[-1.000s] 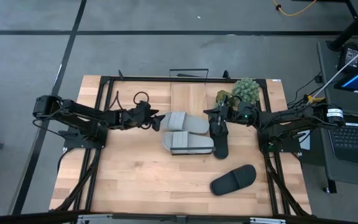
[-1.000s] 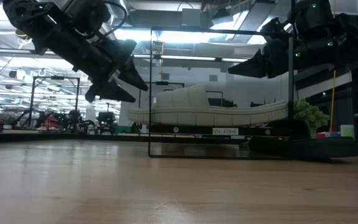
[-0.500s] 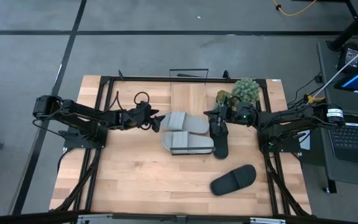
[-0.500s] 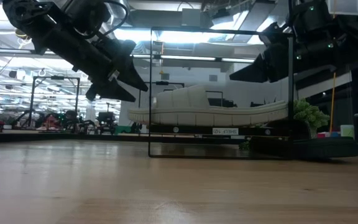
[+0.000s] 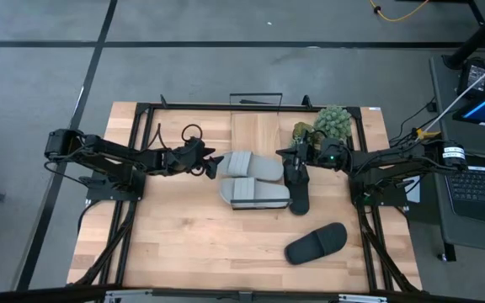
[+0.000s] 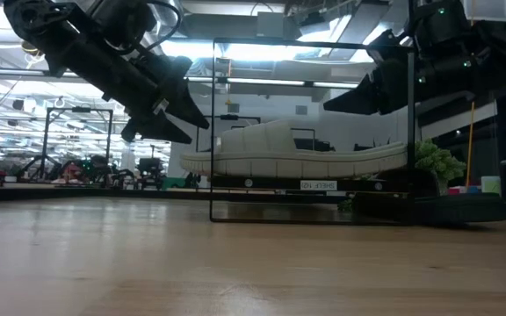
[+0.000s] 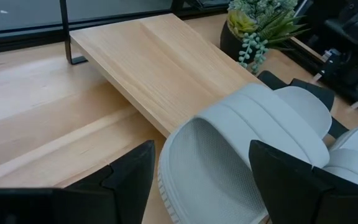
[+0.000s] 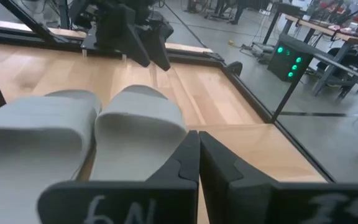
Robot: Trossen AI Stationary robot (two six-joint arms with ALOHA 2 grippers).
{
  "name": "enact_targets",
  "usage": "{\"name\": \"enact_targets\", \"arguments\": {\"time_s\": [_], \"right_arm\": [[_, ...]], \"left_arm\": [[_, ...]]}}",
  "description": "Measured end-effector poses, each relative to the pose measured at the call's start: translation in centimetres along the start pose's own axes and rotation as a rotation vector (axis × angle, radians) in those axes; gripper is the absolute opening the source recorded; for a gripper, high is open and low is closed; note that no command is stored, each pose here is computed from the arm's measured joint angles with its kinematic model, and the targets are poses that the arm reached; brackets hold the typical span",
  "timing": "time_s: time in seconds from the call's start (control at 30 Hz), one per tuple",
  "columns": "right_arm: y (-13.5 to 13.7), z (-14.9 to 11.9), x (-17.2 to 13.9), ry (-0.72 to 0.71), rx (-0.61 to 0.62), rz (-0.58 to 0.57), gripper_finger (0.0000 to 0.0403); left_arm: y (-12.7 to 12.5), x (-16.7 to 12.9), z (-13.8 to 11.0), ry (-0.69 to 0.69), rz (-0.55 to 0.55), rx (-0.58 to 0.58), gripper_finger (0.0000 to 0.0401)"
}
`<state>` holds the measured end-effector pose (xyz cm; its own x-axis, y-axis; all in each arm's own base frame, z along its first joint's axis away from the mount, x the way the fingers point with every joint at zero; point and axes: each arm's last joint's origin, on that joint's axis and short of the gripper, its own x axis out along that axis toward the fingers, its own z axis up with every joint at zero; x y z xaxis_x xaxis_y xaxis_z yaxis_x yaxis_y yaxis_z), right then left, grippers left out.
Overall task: Pick and place slides into the shelf
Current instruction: Put the gray slipper on the shelf
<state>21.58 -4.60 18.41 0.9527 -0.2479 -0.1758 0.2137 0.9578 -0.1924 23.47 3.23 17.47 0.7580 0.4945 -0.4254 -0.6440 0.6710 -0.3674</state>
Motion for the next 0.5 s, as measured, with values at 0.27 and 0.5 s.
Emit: {"name": "enact_targets", "arguments": {"time_s": [0.27,0.5], "right_arm": [[-0.05,0.04,0.00,-0.004,-0.002,-0.004,0.0006],[-0.07,0.12,0.00,-0.013,0.002,-0.006,0.0006]], "left_arm": [[0.00,0.00,0.00,0.000,0.000,0.000,0.0250],[0.00,0.00,0.00,0.000,0.000,0.000,0.0250]]}}
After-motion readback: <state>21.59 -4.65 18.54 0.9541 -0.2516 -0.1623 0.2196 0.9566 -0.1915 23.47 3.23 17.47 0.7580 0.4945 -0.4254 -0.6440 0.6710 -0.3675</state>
